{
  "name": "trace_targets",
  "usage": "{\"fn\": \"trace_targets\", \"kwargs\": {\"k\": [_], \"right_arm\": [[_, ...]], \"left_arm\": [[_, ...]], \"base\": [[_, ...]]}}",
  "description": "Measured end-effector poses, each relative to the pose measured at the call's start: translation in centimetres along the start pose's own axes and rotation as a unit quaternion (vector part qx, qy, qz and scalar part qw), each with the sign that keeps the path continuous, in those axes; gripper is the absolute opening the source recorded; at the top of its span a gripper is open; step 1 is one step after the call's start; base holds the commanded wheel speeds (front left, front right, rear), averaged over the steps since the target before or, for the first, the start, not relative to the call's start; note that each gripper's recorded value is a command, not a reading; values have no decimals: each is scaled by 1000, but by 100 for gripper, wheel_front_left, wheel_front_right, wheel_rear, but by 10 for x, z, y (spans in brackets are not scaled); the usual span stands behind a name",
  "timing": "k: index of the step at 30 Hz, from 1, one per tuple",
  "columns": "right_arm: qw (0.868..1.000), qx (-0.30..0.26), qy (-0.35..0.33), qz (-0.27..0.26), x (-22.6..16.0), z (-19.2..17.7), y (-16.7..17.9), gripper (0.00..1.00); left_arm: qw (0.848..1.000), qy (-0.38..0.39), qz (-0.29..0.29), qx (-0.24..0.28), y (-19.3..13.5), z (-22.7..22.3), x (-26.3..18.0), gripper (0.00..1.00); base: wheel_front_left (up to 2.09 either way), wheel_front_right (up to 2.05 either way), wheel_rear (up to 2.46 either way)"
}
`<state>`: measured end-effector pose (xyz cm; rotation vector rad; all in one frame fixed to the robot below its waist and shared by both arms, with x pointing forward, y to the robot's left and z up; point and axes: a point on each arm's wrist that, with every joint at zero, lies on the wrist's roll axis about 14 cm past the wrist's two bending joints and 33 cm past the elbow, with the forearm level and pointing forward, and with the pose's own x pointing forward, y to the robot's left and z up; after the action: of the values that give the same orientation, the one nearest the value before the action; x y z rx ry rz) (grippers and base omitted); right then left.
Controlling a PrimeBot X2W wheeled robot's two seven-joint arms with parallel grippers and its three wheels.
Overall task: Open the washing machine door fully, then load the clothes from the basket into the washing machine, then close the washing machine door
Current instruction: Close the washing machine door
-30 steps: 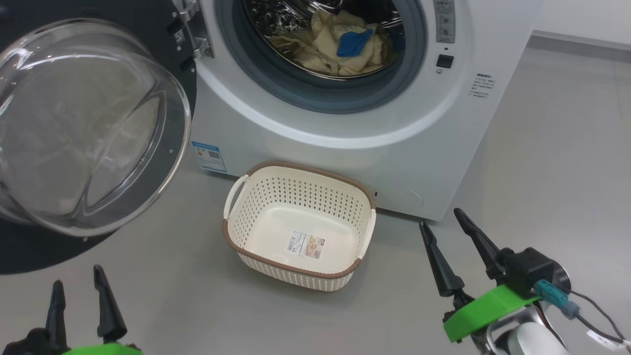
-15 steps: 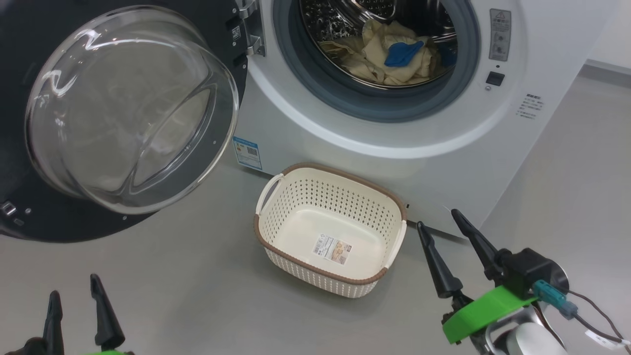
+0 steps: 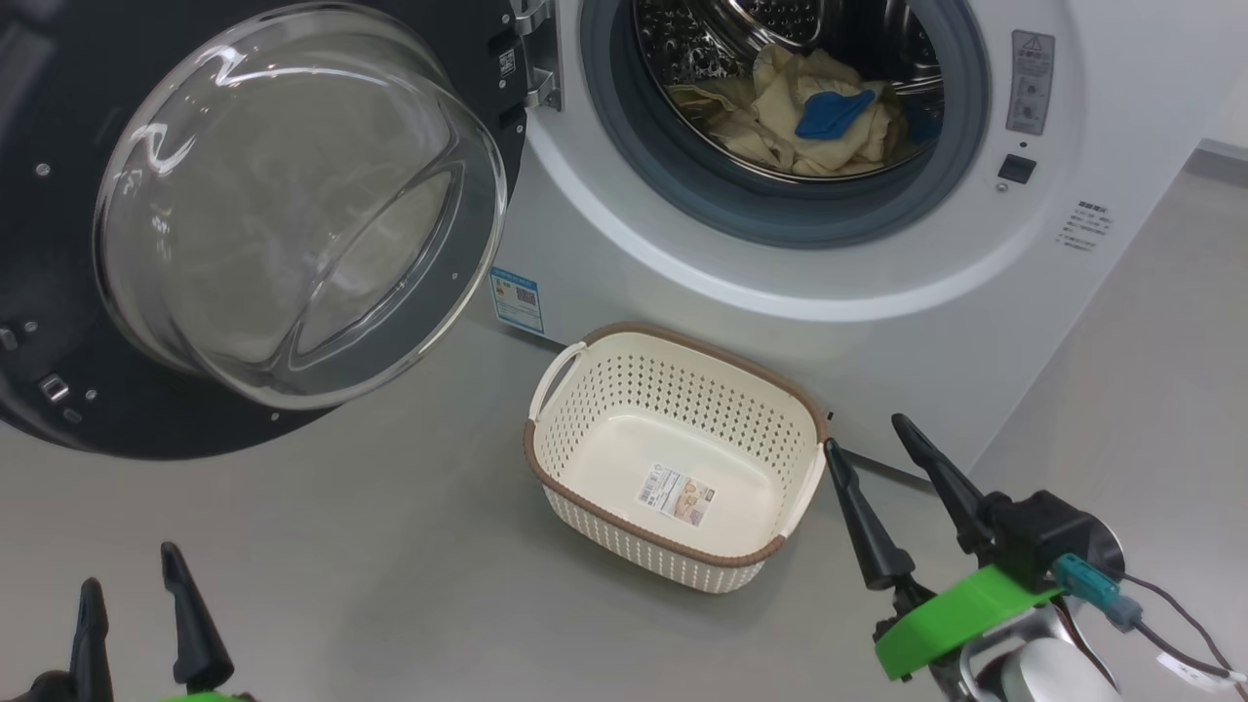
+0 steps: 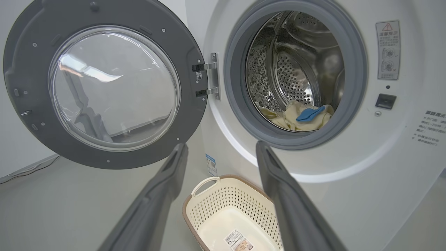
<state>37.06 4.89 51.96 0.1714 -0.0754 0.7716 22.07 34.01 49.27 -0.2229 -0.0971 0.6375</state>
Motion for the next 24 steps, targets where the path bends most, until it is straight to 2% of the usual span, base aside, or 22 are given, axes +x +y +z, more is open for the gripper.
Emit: {"fn": "trace_targets", "kwargs": {"k": [8,9,10,11,12,15,20,24], "right_arm": [[1000,1,1,6,2,-1,3,100],[1000,2,1,7,2,-1,4,100],[1000,1,1,7,2,-1,4,100],[1000,1,1,7,2,-1,4,100],[1000,1,1,7,2,-1,4,100],[1000,0,1,7,1,0,5,100],[1000,0,1,2,-1,0,2,100],[1000,0,2,-1,-4,-1,1,100]], "left_arm": [[1000,-3,25,-17,12,2,-2,100],[999,-2,33,-30,16,1,-2,81],[998,2,46,-48,22,-1,-3,43],[996,5,58,-65,29,-4,-4,15],[995,6,69,-78,36,-6,-5,0],[989,4,104,-107,62,-8,-9,0],[970,-27,171,-168,107,-1,-8,0],[962,-48,193,-189,139,22,7,0]], "base": [[0,0,0],[0,0,0],[0,0,0],[0,0,0],[0,0,0],[0,0,0],[0,0,0],[0,0,0]]}}
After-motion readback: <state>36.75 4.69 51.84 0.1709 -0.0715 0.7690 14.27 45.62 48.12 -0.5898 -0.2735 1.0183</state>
